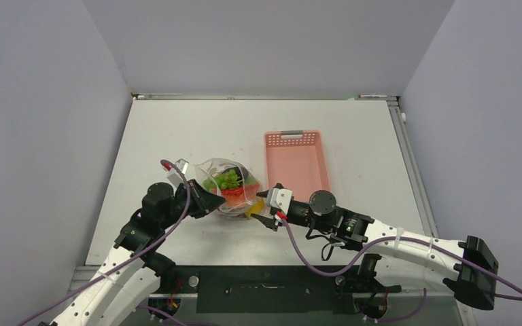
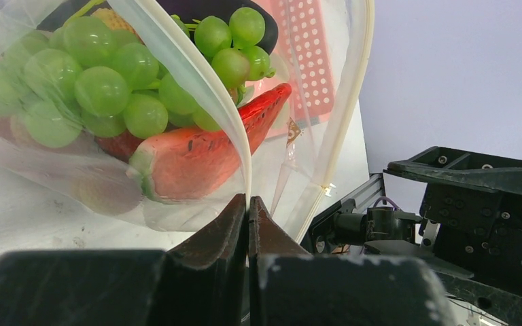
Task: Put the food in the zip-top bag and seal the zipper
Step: Adjust the zipper food storage bag at the center of the board, then zip the zipper food storage bag at the center of the board.
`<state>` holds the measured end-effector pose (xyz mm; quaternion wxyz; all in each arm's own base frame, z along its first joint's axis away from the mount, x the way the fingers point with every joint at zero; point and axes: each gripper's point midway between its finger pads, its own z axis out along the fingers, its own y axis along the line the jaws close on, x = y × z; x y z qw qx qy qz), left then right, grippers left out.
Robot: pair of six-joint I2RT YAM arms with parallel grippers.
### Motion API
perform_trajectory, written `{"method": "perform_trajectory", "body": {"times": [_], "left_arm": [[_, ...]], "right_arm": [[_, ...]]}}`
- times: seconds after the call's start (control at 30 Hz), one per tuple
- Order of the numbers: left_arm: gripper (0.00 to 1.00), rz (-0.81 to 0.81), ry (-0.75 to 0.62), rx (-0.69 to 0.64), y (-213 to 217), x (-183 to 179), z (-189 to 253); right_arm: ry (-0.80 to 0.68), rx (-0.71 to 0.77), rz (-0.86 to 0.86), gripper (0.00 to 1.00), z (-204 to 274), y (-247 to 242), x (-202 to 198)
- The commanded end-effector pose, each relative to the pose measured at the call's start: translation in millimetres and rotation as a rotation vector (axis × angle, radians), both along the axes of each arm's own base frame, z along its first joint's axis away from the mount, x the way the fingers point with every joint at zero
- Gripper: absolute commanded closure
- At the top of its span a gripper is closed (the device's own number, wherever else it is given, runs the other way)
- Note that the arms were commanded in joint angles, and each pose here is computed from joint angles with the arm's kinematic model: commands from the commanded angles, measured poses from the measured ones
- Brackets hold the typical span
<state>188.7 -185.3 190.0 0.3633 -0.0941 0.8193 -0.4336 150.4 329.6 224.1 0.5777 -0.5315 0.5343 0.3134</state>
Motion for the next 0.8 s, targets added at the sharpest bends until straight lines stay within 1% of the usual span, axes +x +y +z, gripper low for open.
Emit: {"method": "perform_trajectory", "body": {"times": [0.0,0.13,0.3,0.5,0.67,0.77], "left_arm": [[1.00,-0.011,-0.091,-0.063,-6.0,6.8,36.2],[1.00,-0.015,-0.088,-0.066,-7.1,7.0,35.4],[1.00,-0.017,-0.087,-0.069,-7.7,7.1,36.3],[1.00,-0.019,-0.091,-0.069,-7.7,6.8,37.7],[1.00,-0.018,-0.087,-0.068,-7.9,7.1,36.2],[1.00,-0.018,-0.084,-0.067,-8.0,7.2,35.2]], "right_arm": [[-0.144,0.049,-0.046,0.47,20.9,8.2,12.0],[-0.161,0.027,-0.046,0.47,16.0,12.8,12.5],[-0.185,-0.011,-0.081,0.53,7.2,16.1,18.6],[-0.202,-0.057,-0.101,0.55,-4.6,18.6,22.7],[-0.210,-0.079,-0.123,0.62,-9.7,19.3,26.5],[-0.214,-0.084,-0.125,0.64,-11.1,19.8,27.1]]}}
